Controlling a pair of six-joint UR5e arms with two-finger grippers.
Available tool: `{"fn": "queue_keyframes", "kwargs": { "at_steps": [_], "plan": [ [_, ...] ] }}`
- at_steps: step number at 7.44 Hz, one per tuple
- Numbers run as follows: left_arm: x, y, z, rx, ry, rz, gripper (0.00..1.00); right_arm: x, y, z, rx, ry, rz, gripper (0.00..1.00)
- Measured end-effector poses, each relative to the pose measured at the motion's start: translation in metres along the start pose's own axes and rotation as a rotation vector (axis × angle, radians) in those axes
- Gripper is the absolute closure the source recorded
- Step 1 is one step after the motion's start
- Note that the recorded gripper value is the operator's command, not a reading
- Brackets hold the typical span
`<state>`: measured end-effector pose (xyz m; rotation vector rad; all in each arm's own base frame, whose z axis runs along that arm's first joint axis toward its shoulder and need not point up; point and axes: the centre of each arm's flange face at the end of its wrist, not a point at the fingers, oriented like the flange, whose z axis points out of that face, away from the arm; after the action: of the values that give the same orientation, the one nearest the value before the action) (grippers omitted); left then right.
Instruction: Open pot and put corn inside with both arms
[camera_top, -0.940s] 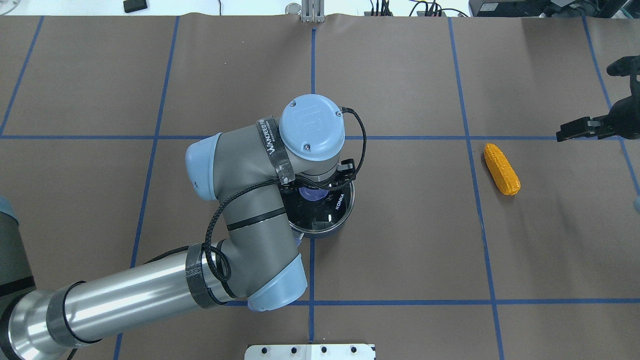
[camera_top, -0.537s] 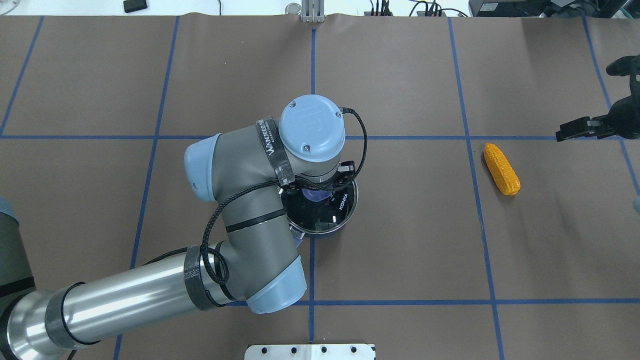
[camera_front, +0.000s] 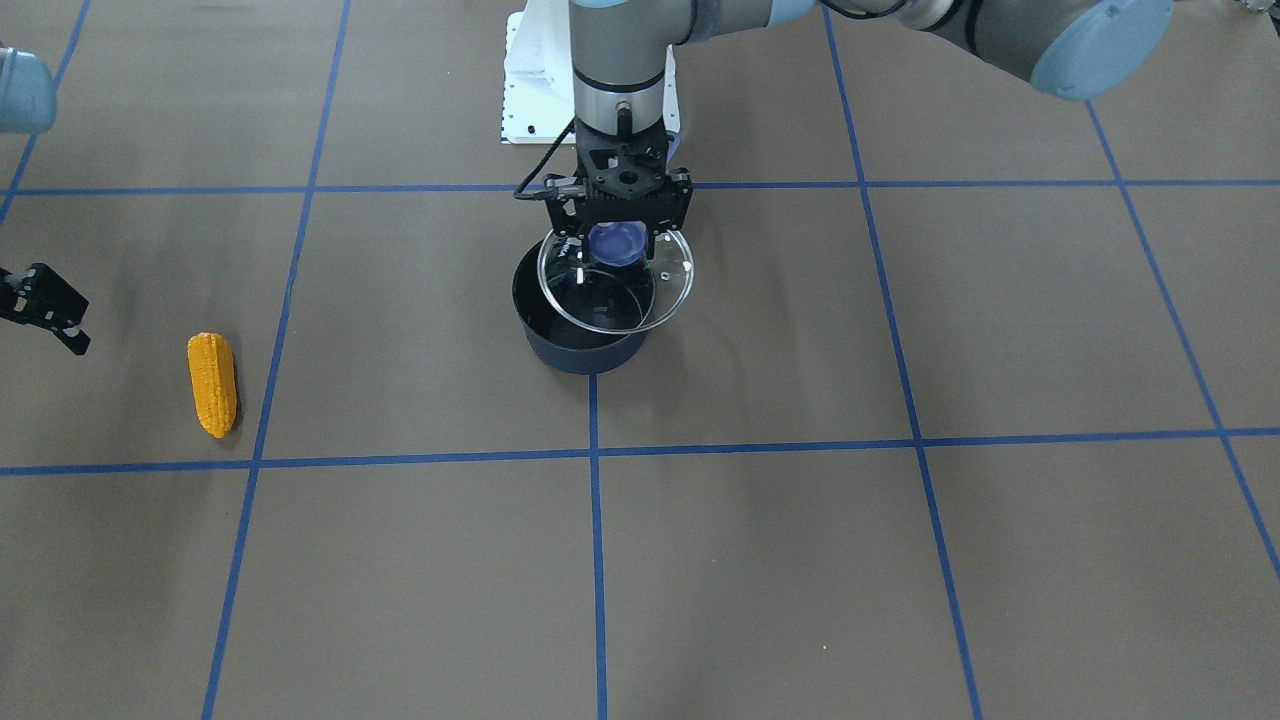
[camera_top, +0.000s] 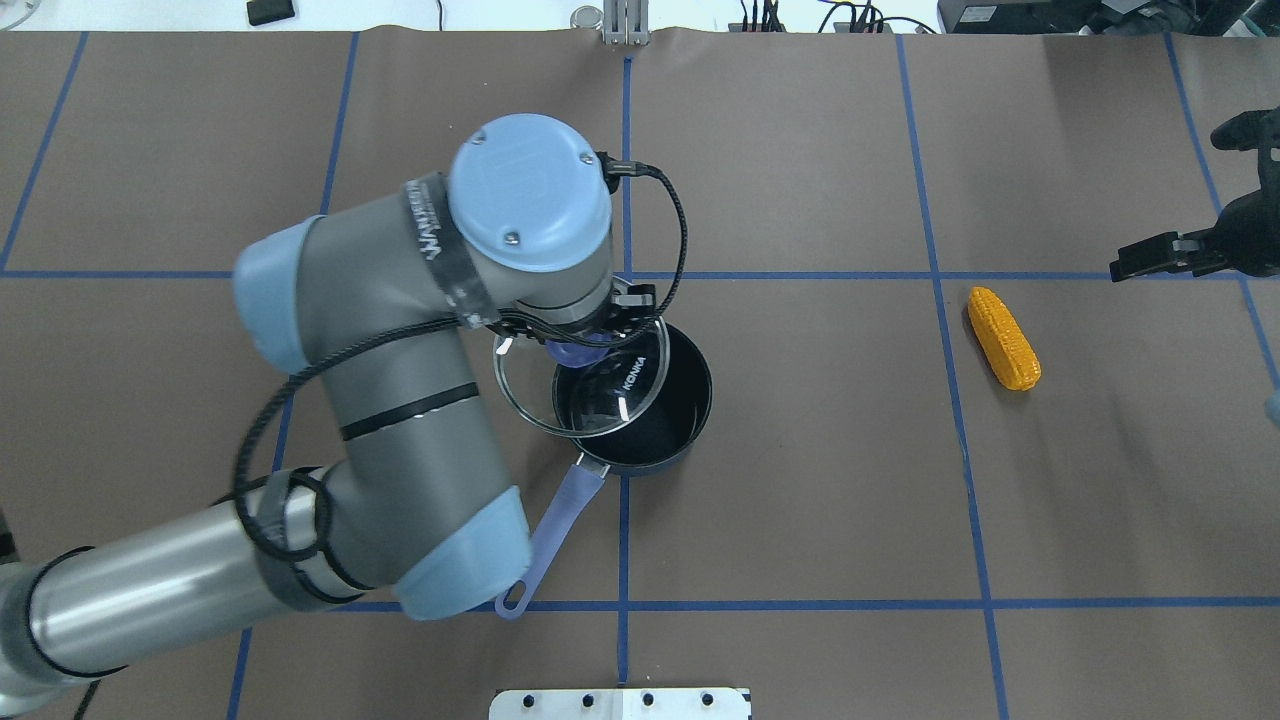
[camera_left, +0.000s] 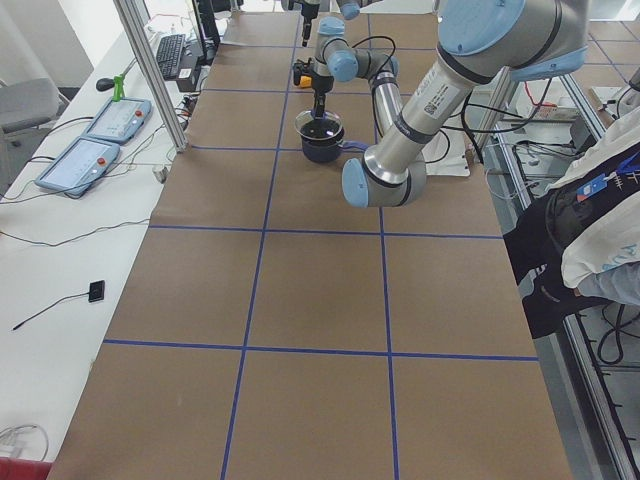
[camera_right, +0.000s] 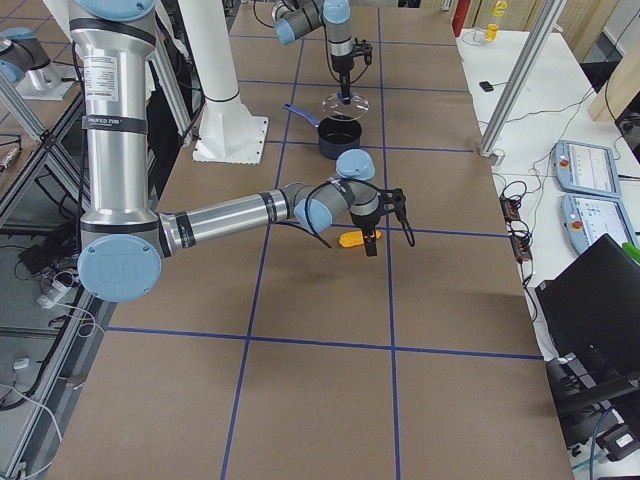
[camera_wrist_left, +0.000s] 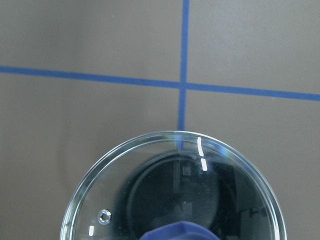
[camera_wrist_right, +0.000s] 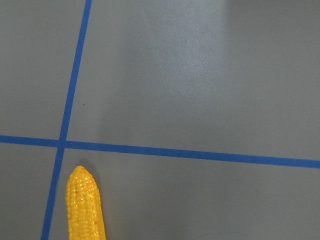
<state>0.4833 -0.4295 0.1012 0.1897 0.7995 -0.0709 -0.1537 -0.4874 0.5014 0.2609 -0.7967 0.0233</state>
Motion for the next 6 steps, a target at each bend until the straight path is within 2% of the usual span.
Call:
{"fn": "queue_keyframes", "kwargs": {
  "at_steps": [2,4,6],
  "plan": [
    [-0.102,-0.029,-0.015,0.013,-0.029,0.15,1.0,0.0,0.0,0.001,-0.001,0.0,0.0,0.0],
    [-0.228,-0.049,-0.019,-0.025,-0.038,0.281,1.0,0.001,0.0,0.002,-0.003,0.001,0.001,0.0],
    [-0.352,-0.042,-0.002,-0.067,-0.002,0.392,1.0,0.001,0.001,0.003,-0.005,0.003,0.001,0.0]
  ]
}}
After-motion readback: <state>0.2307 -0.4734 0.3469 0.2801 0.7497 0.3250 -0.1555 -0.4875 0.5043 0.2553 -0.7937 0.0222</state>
